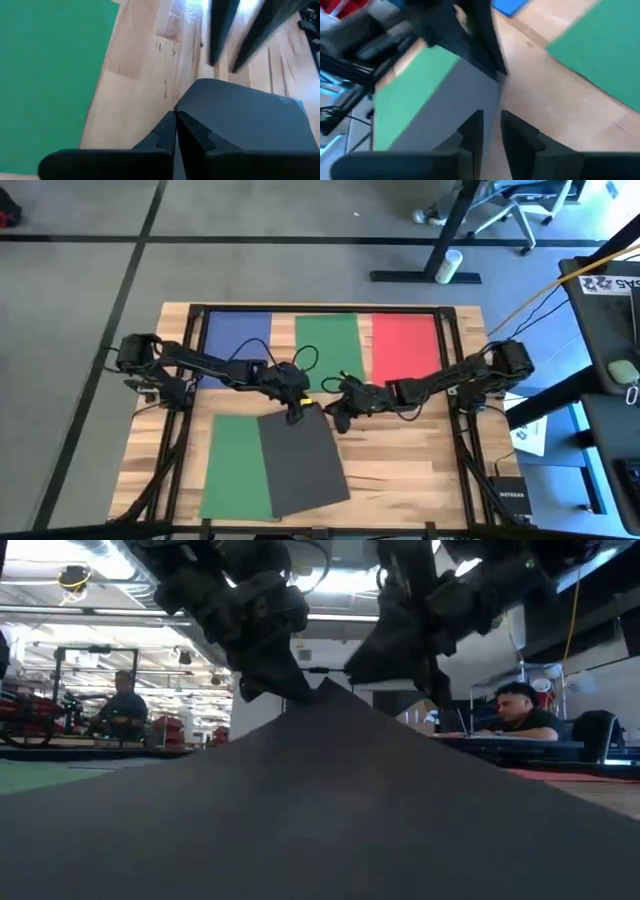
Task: Organize paper
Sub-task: Move the black paper to the bottom right of the table
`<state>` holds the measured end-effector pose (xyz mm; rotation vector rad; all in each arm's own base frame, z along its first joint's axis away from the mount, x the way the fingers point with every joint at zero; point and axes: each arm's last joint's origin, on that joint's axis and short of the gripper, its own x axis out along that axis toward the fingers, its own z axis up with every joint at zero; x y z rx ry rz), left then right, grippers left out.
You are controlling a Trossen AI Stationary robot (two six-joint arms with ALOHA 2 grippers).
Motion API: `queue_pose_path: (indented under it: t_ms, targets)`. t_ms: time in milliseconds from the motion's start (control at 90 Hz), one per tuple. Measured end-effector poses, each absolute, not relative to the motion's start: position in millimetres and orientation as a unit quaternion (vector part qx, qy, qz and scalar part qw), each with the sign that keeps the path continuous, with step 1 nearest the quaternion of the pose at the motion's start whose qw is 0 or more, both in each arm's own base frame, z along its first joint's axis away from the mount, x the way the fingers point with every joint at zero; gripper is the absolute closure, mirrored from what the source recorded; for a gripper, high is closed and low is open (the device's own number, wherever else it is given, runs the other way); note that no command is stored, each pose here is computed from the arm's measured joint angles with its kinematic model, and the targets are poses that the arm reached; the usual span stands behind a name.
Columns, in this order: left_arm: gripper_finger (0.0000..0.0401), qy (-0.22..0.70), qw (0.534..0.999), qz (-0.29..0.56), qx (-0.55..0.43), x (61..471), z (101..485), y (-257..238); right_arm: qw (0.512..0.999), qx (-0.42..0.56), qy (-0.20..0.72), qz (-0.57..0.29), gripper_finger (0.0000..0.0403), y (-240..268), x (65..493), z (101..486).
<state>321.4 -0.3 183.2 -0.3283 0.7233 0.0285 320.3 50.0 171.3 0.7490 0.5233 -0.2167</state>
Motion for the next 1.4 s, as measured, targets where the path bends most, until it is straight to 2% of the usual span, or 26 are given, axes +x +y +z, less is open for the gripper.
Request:
queue_pose_path:
  t_ms: [389, 544, 667, 1144, 1400]
  targets:
    - [0.0401, 0.341, 0.926, 0.011, -0.158, 323.8, 186.7, -0.3, 0.886, 0.362, 0.270, -0.109, 0.0351, 48.6, 324.0, 157.3]
    - [0.0401, 0.339, 0.929, 0.006, -0.145, 324.3, 187.1, -0.8, 0.890, 0.347, 0.277, -0.107, 0.0394, 48.6, 323.4, 156.4]
    - [0.0401, 0.337, 0.930, 0.005, -0.144, 324.6, 187.6, -0.6, 0.891, 0.341, 0.279, -0.105, 0.0401, 49.2, 323.1, 156.1]
    - [0.0401, 0.322, 0.938, -0.003, -0.125, 320.3, 199.5, 0.2, 0.883, 0.315, 0.324, -0.123, 0.0403, 50.0, 307.4, 165.3]
    - [0.0401, 0.332, 0.937, -0.015, -0.111, 320.2, 196.4, -3.5, 0.882, 0.317, 0.336, -0.097, 0.0403, 54.6, 306.4, 166.0]
